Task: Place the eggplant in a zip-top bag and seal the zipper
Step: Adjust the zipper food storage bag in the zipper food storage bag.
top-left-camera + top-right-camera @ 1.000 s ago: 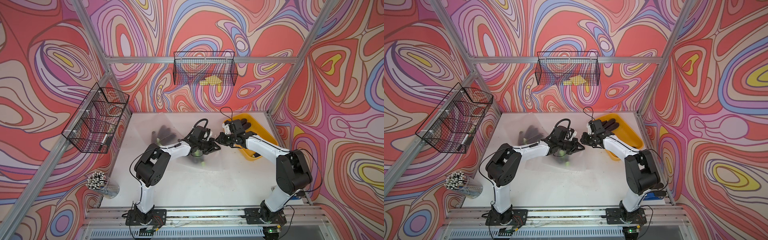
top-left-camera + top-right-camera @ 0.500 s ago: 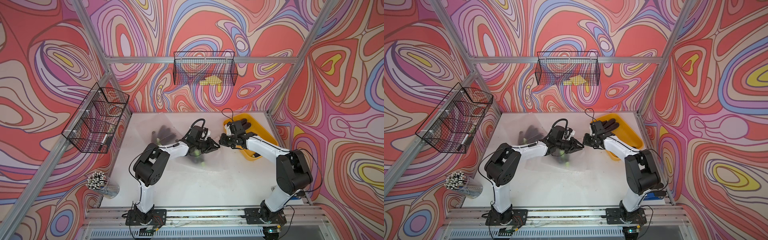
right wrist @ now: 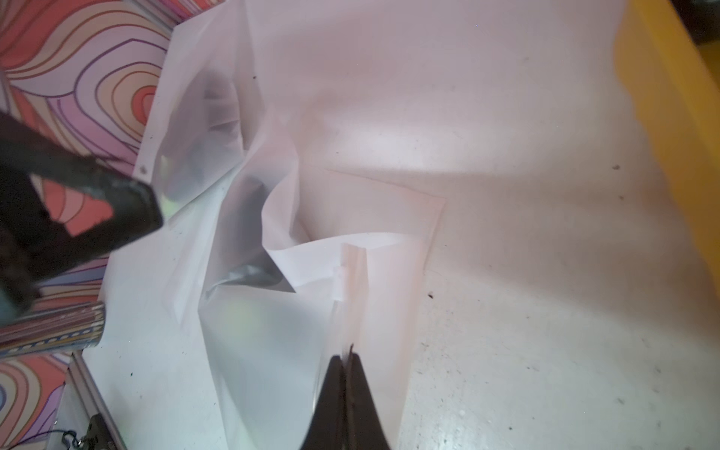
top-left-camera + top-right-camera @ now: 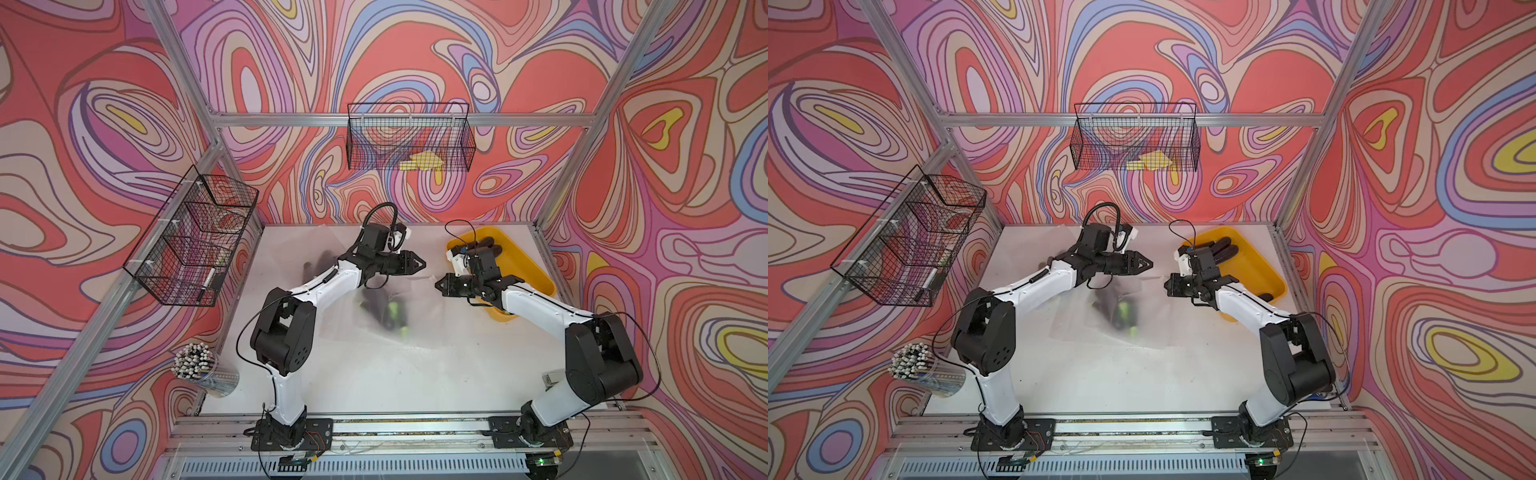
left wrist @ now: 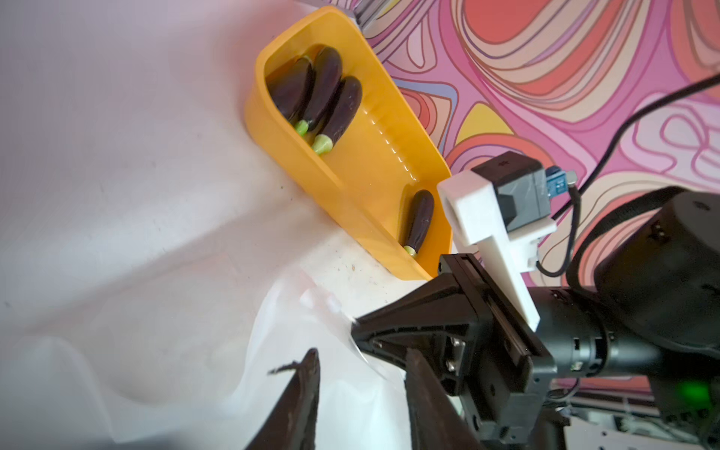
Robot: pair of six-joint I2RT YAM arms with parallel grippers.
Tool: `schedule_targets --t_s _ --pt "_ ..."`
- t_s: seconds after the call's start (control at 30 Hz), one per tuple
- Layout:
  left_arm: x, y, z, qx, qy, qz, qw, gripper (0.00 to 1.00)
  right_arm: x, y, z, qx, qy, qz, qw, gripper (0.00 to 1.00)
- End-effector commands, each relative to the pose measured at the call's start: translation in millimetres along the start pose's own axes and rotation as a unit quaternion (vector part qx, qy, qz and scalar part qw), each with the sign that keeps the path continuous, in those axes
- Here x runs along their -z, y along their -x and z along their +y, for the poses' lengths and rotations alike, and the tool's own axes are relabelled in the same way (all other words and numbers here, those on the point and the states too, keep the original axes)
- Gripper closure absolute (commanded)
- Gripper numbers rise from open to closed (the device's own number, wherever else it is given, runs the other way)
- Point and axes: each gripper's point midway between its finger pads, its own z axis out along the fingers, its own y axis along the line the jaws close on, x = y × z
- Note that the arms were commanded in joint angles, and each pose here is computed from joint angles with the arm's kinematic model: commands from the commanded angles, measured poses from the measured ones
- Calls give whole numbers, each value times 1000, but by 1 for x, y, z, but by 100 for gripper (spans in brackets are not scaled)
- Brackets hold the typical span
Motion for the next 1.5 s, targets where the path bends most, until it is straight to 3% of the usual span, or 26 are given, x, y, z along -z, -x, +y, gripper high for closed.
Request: schedule_targets --t_s 0.0,0.1,0.27,0.53,0.9,1.17,1.47 --pt "0 -19 34 -116 2 45 992 57 8 20 30 75 72 -35 994 100" --pt "14 -6 26 -149 -80 26 985 52 11 29 40 100 91 -43 990 100" --pt "13 -2 21 -238 -104 11 966 45 23 45 50 127 106 -62 984 100" --pt "-3 -1 10 -272 -158 -8 949 43 27 54 57 133 131 -80 979 100" --pt "-11 5 12 -296 -176 -18 939 40 29 59 64 141 145 -74 976 100" --pt "-5 -2 10 -355 -197 -61 912 32 22 60 50 143 128 -59 980 100" --pt "4 19 25 -370 -177 -97 907 30 18 61 46 151 130 -45 979 100"
